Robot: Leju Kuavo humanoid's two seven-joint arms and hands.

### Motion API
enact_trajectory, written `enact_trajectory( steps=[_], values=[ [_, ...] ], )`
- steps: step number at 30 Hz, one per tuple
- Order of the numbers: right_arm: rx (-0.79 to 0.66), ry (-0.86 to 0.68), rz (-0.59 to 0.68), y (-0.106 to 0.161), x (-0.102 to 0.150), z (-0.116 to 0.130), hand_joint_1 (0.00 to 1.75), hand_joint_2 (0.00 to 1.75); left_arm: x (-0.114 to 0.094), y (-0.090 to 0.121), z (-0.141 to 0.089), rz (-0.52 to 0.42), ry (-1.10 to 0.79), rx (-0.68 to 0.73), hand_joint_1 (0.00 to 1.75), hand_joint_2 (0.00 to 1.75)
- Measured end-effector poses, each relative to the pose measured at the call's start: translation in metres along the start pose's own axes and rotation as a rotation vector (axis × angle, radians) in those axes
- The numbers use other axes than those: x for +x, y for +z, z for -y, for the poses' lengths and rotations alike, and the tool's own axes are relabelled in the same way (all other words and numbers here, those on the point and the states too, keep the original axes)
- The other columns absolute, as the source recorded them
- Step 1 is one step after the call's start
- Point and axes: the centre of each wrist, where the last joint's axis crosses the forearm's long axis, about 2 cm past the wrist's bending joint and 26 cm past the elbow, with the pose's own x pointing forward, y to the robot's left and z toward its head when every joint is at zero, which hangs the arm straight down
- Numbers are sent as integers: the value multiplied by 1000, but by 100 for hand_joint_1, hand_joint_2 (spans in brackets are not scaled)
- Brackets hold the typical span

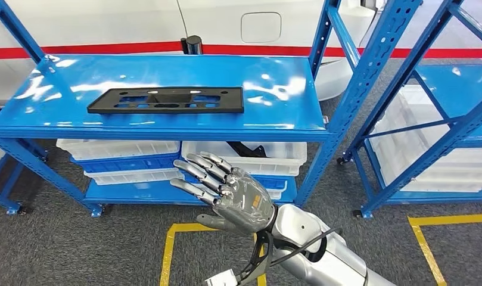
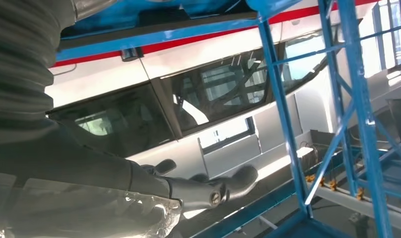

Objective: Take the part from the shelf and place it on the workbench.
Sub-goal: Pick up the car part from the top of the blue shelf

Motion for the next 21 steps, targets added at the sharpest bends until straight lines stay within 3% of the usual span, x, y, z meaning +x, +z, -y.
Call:
enact_trajectory(
  steps=[14,18,21],
  values=[
    [-10,-7,8,-5,4,0,0,175,-6,2,-3,-10,-2,5,0,0],
    [-13,-7,8,-6,4,0,0,0,-6,2,-4,-10,-2,6,0,0],
    [-6,-7,12,-6,4,0,0,0,-5,2,-4,0,-8,10,0,0]
  ],
)
